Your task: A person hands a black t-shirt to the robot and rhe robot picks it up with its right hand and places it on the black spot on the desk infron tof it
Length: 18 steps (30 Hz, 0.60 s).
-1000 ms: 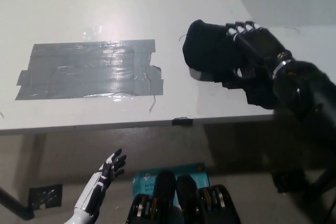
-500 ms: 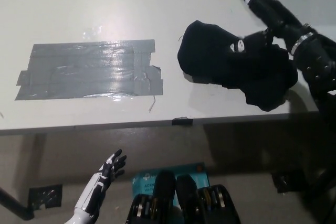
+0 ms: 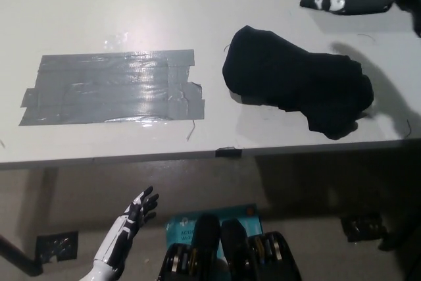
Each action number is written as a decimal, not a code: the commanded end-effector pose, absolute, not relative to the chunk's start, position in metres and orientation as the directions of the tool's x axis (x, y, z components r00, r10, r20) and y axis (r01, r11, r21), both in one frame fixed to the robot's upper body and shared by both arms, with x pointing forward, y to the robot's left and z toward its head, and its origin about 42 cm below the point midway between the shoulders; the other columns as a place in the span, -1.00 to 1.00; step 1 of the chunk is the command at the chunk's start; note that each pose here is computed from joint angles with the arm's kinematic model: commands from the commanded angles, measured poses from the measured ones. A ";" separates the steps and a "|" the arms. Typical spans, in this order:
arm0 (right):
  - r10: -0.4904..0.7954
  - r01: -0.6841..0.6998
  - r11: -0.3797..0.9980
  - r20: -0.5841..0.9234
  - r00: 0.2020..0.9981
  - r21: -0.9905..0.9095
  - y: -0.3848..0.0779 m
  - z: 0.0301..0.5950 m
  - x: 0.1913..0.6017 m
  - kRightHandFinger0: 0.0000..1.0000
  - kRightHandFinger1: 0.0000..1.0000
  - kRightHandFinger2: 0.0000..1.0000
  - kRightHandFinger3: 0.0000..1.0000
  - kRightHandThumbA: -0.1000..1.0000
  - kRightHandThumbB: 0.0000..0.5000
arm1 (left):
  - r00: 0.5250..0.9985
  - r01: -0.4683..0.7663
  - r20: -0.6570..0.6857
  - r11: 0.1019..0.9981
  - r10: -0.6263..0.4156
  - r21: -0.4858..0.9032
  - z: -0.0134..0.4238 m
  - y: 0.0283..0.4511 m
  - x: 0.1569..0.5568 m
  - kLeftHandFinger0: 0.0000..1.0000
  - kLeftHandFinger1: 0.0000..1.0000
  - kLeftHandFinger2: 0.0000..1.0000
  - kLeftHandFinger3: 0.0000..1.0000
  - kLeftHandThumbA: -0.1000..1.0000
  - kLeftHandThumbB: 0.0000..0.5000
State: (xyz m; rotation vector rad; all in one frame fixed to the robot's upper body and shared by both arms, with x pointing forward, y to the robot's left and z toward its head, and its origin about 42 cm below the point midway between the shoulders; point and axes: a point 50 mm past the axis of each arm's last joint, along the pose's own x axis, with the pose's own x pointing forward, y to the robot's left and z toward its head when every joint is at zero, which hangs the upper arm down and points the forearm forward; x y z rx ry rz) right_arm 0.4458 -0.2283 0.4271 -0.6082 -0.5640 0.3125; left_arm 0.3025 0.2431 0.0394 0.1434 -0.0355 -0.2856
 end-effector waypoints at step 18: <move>0.431 -0.386 0.898 0.239 0.870 -0.213 -0.239 0.193 0.259 1.00 1.00 1.00 1.00 1.00 0.57 | 0.950 0.283 0.075 0.935 -0.304 0.216 0.064 0.243 0.324 1.00 1.00 1.00 1.00 1.00 1.00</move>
